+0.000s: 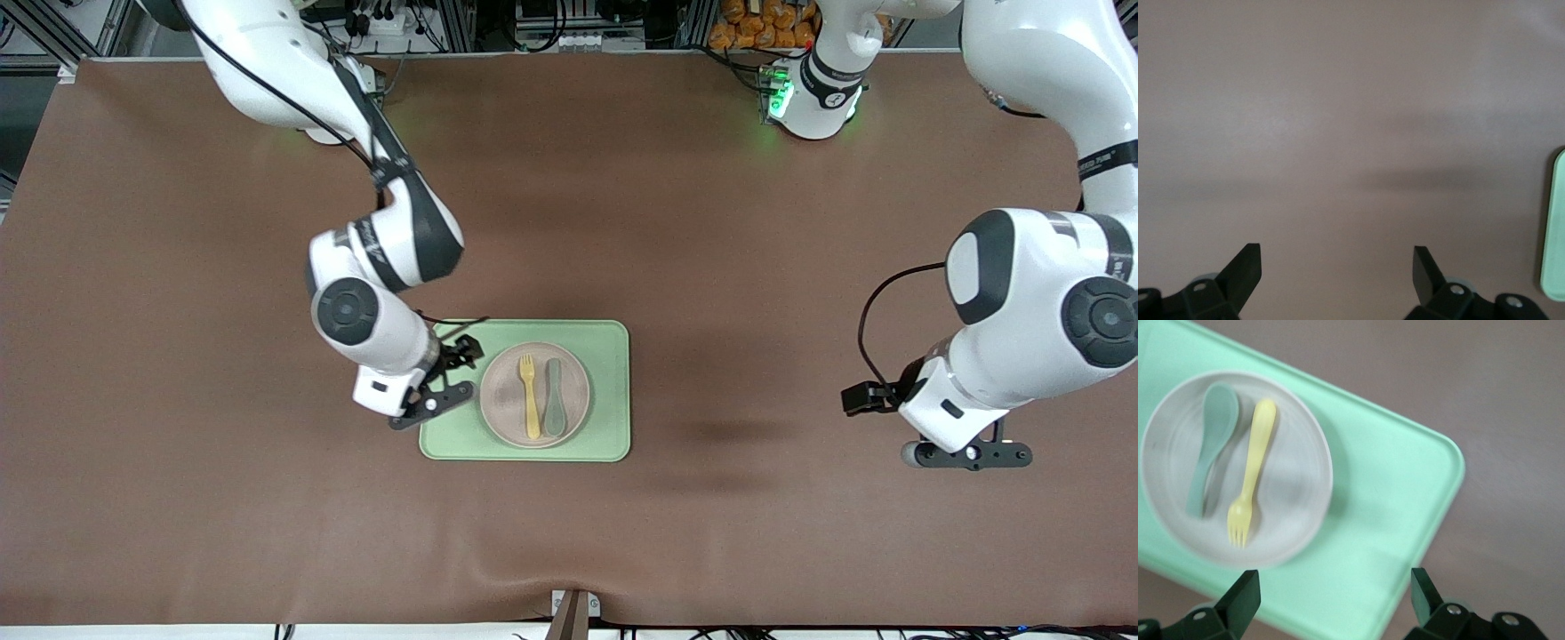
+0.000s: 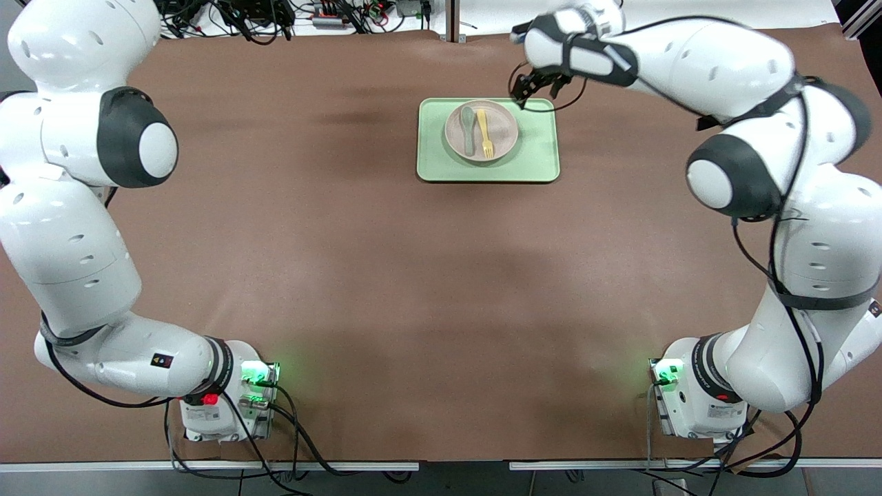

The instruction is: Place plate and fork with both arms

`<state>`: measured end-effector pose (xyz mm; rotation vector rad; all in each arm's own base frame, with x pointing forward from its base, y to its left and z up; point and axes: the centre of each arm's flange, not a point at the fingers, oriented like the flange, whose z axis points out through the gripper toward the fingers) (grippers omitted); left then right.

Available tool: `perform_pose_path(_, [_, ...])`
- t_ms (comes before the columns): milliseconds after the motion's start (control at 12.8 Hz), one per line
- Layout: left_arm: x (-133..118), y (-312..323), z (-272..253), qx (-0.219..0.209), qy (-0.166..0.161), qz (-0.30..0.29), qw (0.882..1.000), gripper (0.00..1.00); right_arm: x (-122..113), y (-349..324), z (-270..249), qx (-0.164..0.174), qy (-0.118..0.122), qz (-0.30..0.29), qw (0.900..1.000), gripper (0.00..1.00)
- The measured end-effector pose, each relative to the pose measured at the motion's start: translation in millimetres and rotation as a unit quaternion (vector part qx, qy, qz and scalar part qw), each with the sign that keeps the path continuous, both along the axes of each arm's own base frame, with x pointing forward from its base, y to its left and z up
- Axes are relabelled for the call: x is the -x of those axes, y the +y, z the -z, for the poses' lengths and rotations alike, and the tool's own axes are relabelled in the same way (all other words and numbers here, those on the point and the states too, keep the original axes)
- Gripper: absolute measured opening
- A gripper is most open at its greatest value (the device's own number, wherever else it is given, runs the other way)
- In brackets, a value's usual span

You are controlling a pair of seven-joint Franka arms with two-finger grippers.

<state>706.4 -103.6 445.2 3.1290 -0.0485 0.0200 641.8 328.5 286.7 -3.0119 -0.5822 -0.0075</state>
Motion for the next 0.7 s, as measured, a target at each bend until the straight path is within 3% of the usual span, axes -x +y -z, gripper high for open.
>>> perform_pose_path(390, [2,30,-12,0.001,0.004,0.007,1.000,1.00,13,49,29,-0.002,-0.010,0.046,0.999,1.00])
perform_pose_path(701, [23,29,-47,0.019,0.026,0.014,0.999,1.00,16,64,57,-0.006,-0.024,0.057,0.998,1.00])
